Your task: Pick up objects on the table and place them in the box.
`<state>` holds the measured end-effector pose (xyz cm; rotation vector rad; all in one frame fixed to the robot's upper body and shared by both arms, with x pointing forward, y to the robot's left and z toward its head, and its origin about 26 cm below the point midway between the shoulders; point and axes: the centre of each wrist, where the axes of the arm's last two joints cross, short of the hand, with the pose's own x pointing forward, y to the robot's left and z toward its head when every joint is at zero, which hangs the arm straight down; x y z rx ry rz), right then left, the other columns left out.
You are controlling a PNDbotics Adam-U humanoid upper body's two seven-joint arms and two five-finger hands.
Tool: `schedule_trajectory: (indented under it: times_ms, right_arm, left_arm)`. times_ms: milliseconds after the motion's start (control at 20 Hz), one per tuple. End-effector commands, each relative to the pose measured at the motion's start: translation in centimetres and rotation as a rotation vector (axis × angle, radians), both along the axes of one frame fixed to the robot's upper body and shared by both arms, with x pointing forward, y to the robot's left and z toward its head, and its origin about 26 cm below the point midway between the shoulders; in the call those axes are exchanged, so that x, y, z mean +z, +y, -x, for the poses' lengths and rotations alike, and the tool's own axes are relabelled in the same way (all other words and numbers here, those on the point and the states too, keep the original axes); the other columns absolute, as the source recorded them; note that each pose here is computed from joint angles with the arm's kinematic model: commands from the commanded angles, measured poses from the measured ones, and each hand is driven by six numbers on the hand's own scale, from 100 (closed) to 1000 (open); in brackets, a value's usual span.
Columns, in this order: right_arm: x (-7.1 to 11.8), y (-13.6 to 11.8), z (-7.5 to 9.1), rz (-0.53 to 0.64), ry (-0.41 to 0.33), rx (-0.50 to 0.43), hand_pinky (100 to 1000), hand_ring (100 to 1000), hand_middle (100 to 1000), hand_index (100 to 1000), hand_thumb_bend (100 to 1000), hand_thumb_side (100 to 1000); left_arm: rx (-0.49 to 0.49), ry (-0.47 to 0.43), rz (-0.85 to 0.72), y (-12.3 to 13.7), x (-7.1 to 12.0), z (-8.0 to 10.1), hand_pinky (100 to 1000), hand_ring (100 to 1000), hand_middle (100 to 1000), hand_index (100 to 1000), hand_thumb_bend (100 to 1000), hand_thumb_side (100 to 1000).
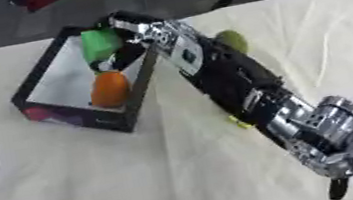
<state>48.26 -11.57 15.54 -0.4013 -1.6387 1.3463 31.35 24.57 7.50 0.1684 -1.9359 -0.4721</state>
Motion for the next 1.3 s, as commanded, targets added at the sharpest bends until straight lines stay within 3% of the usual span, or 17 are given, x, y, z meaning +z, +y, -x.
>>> schedule_trajectory:
  times_ms: [50,300,350,650,850,1100,1300]
  right_arm:
    - [1.0,0.7,0.0,0.017,-0.045,0.013,683,665,720,890,397,516]
    - [0.9,1.3,0.2,0.061,-0.088,0.011,753,778,826,927,494,620]
    - [0.9,1.3,0.3,0.064,-0.096,0.009,793,844,874,939,515,642]
    - [1.0,1.2,0.2,0.079,-0.127,0.027,927,949,976,990,540,615]
    - [1.5,0.5,0.1,0.070,-0.134,0.028,944,952,981,994,535,607]
    - [5.3,-2.1,0.2,-0.052,-0.219,0.001,904,924,935,974,508,580]
    - [8.4,-6.2,1.2,-0.102,-0.220,-0.016,877,903,922,971,458,531]
  left_arm:
    - [-0.015,-0.031,0.000,-0.2,0.9,-0.2,785,790,741,699,335,627]
    - [-0.016,-0.034,0.002,-0.3,1.0,-0.2,785,791,741,701,335,628]
    - [-0.016,-0.033,0.003,-0.3,1.0,-0.2,785,791,742,701,334,628]
    - [-0.018,-0.033,0.003,-0.3,1.0,-0.3,785,791,742,703,333,628]
    - [-0.014,-0.032,0.003,-0.2,1.0,-0.3,786,792,742,705,332,629]
    - [0.009,-0.028,0.000,0.2,0.9,-0.1,786,793,742,705,333,630]
    - [0.034,-0.019,-0.008,0.8,0.6,0.0,786,793,742,706,332,631]
